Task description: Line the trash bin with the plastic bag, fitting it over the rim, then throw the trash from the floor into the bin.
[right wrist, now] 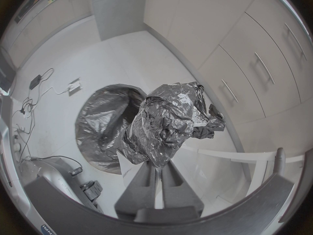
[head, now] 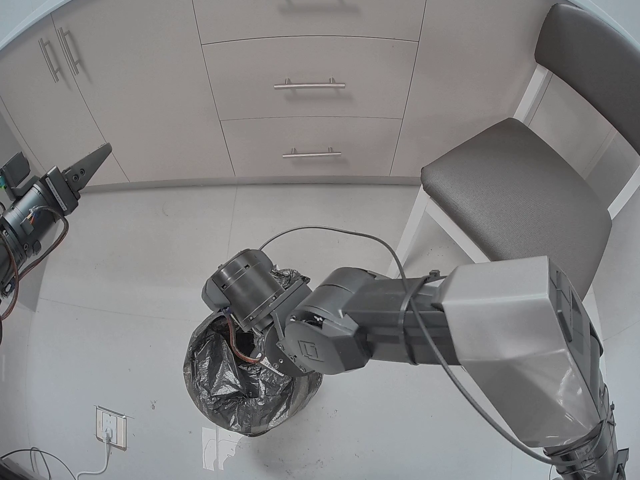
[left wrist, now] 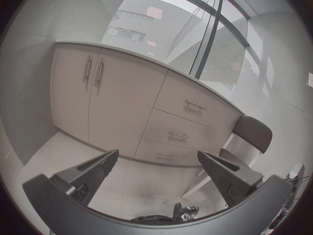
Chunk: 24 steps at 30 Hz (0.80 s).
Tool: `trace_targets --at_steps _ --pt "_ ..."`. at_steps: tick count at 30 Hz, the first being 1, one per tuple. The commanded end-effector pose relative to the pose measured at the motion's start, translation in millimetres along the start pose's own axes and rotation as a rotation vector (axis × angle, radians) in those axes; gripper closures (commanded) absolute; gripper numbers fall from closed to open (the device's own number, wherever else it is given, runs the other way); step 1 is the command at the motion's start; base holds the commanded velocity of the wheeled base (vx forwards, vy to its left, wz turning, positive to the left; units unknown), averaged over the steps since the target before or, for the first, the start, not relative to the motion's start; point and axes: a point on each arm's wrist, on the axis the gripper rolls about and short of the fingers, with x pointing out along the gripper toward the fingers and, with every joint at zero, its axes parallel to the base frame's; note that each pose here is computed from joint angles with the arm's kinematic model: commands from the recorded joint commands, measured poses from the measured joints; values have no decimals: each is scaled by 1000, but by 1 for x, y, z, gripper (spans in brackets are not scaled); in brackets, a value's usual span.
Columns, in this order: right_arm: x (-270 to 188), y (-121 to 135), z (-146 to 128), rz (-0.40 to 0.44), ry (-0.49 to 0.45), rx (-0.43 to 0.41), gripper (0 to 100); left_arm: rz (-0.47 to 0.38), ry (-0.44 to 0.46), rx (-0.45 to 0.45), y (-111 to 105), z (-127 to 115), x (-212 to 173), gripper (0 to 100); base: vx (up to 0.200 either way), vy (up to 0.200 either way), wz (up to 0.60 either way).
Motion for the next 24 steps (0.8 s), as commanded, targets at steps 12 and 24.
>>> trace_targets --at_steps 12,24 --pt "-2 35 0 39 -4 -47 100 -2 -4 1 -1 1 -1 0 0 0 0" --pt "-4 57 0 62 -7 -41 100 -3 -5 1 -1 1 -2 0 0 0 0"
